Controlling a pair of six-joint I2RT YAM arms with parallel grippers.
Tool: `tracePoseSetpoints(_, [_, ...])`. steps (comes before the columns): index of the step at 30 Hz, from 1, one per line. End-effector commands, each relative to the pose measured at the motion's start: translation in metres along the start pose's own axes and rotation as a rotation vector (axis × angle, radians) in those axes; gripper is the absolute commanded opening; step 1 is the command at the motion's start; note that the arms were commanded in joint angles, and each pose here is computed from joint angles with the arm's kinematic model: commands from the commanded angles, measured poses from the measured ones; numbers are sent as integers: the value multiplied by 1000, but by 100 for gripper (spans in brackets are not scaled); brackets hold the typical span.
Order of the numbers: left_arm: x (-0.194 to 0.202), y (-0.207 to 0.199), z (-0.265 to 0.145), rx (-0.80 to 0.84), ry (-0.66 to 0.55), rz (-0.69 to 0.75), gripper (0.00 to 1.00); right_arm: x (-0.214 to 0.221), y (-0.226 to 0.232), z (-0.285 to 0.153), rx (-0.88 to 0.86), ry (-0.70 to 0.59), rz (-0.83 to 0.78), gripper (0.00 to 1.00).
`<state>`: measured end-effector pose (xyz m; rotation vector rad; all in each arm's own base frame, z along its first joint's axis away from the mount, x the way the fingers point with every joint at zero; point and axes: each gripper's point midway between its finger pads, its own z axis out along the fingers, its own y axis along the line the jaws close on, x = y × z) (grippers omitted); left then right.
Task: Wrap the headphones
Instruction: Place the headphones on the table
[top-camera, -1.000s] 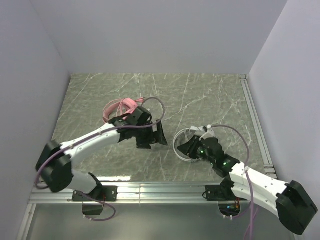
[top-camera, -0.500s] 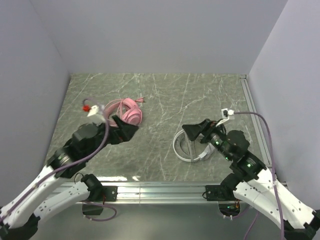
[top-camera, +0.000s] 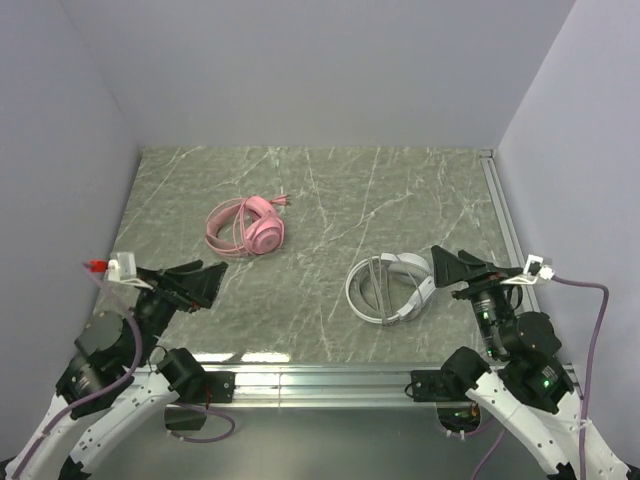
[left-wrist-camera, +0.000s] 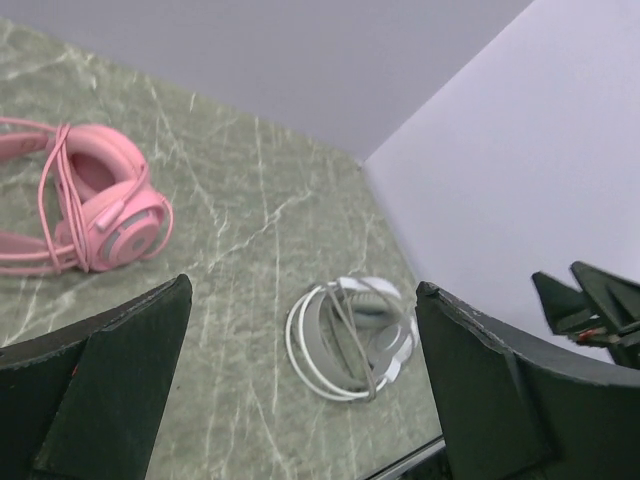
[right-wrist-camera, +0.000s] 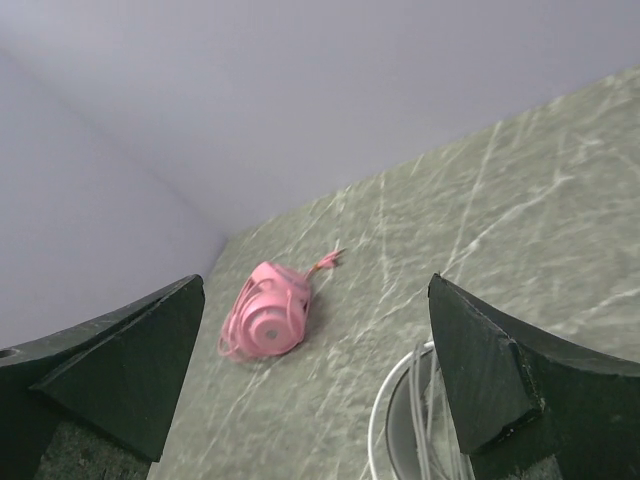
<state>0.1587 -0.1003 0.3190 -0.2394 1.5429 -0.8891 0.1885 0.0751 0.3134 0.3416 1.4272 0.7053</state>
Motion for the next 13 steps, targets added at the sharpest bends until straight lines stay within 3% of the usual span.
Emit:
tracePoseSetpoints(1, [-20,-4,-8,32,-91,4,99,-6,-24,-6,92,-51,-26,100])
tracePoseSetpoints(13, [-25,2,-17,22,-116,-21,99,-10,-26,-7,114,-50,-29,100])
